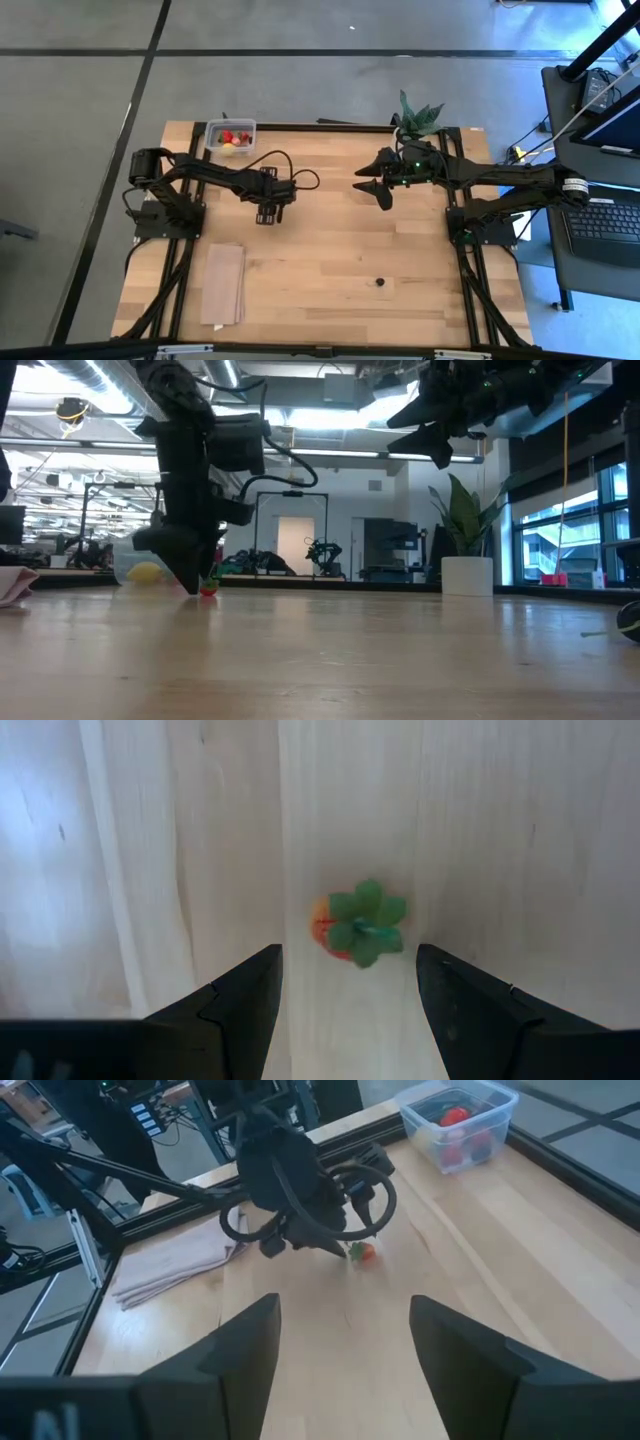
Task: Pick and placing Produce into tupperware
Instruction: Put the red strawberry into the transparent container
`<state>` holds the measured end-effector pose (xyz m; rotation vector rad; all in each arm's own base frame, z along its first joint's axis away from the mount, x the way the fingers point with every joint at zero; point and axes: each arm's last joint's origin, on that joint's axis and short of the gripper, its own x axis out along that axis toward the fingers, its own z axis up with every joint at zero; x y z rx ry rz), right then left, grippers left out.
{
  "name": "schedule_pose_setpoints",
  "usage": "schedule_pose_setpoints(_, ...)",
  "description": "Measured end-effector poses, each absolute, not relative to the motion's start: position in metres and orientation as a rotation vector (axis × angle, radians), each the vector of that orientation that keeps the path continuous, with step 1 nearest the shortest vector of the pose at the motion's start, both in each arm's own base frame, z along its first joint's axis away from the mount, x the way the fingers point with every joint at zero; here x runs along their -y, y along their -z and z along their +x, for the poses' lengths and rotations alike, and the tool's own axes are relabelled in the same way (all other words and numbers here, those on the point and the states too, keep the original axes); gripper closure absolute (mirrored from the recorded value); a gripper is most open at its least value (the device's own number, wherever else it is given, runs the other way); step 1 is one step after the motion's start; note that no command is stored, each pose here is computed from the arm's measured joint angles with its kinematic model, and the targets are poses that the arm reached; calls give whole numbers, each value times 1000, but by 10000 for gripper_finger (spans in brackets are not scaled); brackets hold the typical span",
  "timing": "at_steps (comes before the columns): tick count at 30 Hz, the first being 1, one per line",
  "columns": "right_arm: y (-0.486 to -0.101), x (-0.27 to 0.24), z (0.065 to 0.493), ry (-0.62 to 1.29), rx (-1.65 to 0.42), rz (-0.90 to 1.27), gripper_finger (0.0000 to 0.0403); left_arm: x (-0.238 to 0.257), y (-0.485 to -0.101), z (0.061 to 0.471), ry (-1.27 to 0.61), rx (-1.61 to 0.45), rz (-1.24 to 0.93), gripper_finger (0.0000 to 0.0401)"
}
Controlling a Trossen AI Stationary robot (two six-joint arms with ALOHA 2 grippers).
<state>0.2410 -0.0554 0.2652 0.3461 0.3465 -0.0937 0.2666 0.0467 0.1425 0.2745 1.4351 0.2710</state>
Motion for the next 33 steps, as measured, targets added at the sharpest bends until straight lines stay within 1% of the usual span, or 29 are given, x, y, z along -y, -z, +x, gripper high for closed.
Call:
schedule_pose_setpoints(15,-266,55,241,92,-337,344,178,-48,-138,268,-296,-1376,258,177)
schedule_pose_setpoints(19,-266,55,241,92,-335,344,178,-54,-137,268,-314,-1366,182,177)
schedule_pose_setpoints(22,-266,55,241,92,-334,344,178,-60,-137,267,-294,-1362,121,177)
schedule_pose_setpoints(29,-266,55,241,92,-334,344,178,-67,-137,265,-293,-1357,77,178)
schedule_pose_setpoints(33,-266,55,241,92,-334,344,178,-69,-137,266,-289,-1352,62,186)
